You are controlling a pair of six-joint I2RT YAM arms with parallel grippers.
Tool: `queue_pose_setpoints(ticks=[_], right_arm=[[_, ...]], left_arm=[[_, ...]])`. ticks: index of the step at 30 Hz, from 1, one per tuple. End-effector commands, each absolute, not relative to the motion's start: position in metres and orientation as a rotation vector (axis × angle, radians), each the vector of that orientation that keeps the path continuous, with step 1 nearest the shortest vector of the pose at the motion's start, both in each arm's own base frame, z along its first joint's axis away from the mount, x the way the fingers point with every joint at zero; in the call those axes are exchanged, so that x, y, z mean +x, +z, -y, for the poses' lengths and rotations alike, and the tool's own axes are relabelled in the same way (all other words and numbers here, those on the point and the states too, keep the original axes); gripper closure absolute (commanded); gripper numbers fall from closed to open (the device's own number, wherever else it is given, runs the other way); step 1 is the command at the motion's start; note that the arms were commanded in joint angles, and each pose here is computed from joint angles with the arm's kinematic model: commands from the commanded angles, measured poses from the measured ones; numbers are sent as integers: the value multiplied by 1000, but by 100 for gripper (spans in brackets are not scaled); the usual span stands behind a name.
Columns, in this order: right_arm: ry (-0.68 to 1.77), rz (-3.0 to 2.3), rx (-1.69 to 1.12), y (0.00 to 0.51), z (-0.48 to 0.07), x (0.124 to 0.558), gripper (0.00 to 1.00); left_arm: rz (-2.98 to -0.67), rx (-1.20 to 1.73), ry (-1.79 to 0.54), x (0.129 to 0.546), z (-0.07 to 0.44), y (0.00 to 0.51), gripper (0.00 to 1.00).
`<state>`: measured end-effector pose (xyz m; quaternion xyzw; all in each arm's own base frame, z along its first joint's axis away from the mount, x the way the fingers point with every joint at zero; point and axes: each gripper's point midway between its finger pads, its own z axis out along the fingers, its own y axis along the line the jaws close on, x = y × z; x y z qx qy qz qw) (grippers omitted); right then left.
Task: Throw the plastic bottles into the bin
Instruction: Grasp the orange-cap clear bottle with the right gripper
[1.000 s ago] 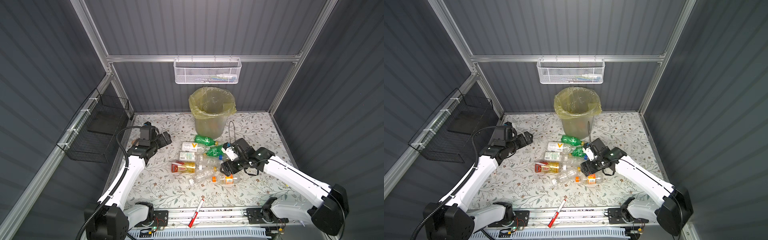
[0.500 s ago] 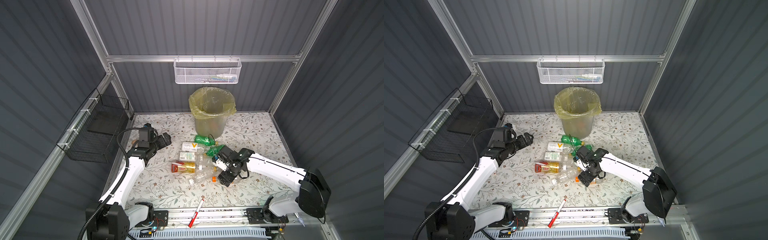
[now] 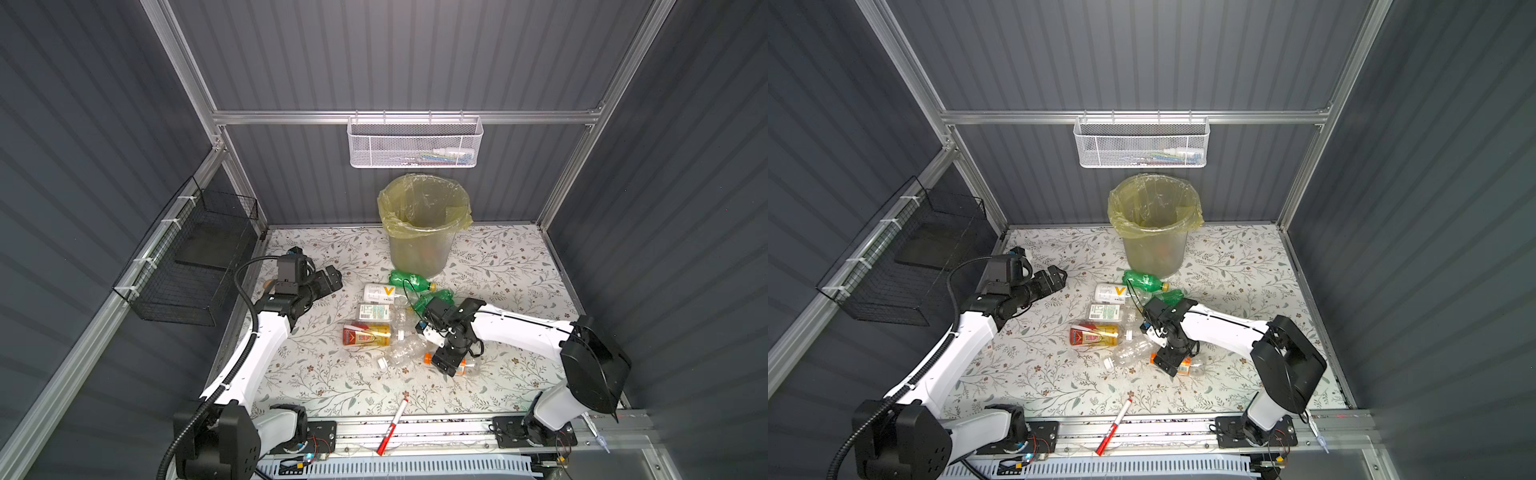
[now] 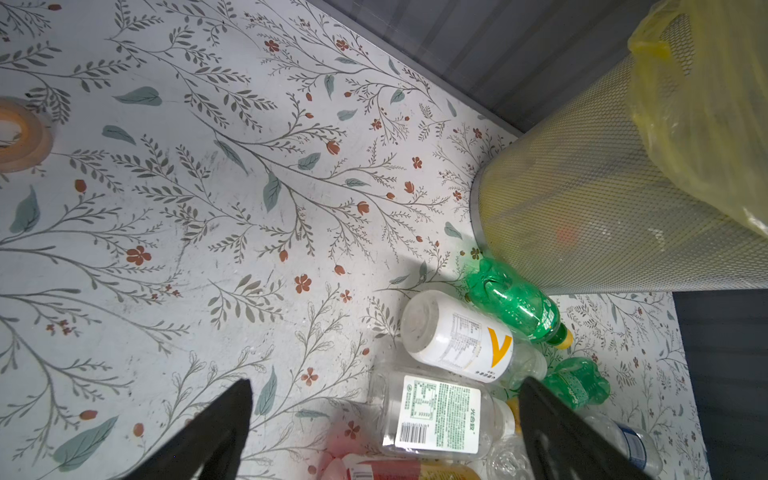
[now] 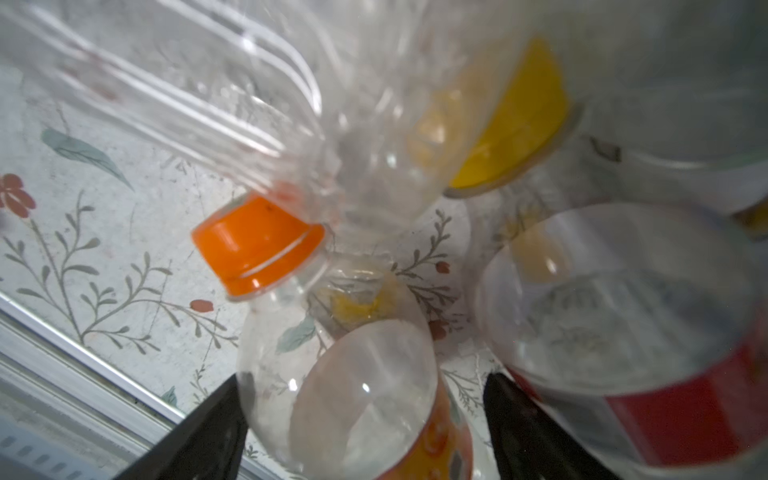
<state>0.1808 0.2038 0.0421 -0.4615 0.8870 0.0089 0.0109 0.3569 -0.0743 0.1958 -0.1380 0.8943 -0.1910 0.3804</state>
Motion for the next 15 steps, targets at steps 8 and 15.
queue_pose_setpoints(ticks=[8,15], right_arm=[[-32,-2741,-1514,26,-199,178,21],[61,-2709,-1478,43,-208,176,43]], left_arm=[[-2292,-328,-498,358,75,195,0],[-2295,-333,-500,356,75,193,0]])
